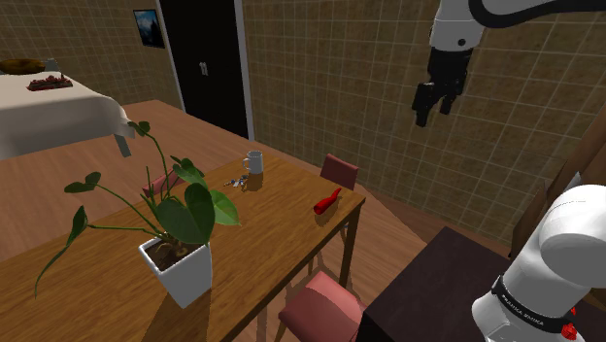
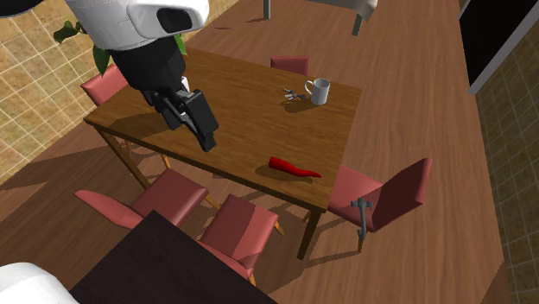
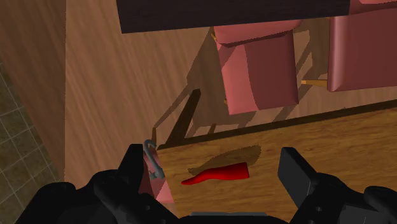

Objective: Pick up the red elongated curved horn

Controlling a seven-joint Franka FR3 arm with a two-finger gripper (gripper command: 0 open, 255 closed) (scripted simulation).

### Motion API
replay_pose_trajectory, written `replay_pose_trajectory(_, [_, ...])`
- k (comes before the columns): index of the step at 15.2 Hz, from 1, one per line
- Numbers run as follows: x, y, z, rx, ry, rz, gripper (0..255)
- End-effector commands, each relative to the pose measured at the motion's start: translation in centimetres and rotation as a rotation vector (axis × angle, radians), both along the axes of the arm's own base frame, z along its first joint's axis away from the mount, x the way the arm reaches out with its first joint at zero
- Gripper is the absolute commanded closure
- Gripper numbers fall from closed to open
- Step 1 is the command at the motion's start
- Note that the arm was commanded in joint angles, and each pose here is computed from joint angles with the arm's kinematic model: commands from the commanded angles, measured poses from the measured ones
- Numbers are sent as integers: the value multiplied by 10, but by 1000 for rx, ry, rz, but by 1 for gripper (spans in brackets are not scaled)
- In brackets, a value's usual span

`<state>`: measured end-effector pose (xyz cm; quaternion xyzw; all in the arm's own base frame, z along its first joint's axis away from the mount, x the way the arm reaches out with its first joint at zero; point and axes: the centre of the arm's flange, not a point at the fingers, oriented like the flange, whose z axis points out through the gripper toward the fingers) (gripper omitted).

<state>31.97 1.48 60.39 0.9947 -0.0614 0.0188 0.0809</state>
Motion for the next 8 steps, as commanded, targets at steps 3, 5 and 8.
replay_pose_trajectory(3, [18, 4, -20, 5, 2, -49, 0])
replay_pose_trajectory(5, [36, 8, -40, 9, 5, -99, 0])
replay_pose_trajectory(8, [64, 11, -70, 16, 9, -173, 0])
